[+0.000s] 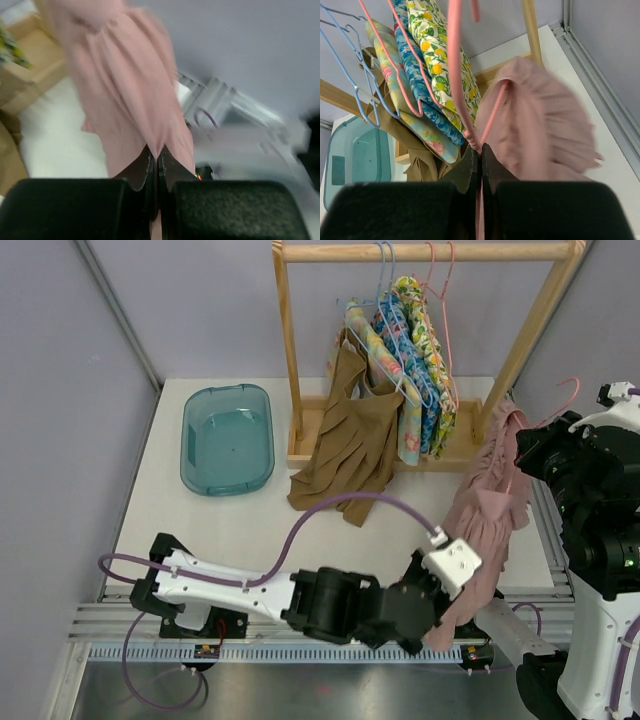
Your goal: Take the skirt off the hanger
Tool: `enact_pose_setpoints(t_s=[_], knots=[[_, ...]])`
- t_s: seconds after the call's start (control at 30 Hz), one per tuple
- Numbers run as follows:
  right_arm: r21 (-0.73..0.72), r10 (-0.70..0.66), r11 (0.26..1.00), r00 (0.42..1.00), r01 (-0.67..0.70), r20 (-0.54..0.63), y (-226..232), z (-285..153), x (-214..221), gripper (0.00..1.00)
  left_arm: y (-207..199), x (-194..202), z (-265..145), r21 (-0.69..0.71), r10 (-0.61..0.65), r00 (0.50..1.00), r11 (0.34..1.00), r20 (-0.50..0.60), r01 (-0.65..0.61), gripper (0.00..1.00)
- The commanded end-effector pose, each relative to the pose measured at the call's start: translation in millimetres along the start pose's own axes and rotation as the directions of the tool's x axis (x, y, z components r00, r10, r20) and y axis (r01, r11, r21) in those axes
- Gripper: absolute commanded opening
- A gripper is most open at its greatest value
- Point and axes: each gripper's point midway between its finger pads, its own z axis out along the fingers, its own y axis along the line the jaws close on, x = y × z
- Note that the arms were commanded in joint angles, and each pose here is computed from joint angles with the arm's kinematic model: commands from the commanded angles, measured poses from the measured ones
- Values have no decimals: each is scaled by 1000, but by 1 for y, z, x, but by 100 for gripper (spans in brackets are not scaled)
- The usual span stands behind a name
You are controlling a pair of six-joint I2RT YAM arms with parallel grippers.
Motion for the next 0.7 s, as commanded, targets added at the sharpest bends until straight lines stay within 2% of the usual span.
enact_pose_setpoints(t_s=[0.0, 0.17, 0.3, 0.43, 0.57, 0.63, 0.67], knots=[[-90, 81, 994, 964, -60, 253, 27, 2, -75, 0, -46, 47, -53, 111, 40, 996, 993, -75, -32, 0], [-89, 83, 994, 960, -61, 266, 29, 4, -82, 0, -59, 97, -80, 127, 45, 989, 992, -143, -27, 0], [-100, 102, 992, 961, -78, 258, 32, 4, -82, 0, -61, 128, -78, 126, 59, 981, 991, -185, -36, 0], [-93, 98, 993, 958, -76, 269, 33, 1, -92, 0, -62, 179, -74, 146, 152, 951, 982, -268, -115, 0], [-62, 95, 995, 944, -80, 317, 32, -5, -116, 0, -80, 223, -89, 222, 233, 921, 961, -311, -167, 0], [-31, 97, 995, 942, -92, 322, 29, 0, -121, 0, -86, 237, -95, 244, 313, 894, 939, -320, -241, 0], [6, 99, 994, 938, -107, 332, 24, 4, -123, 0, -98, 232, -101, 245, 374, 877, 919, -301, -308, 0]])
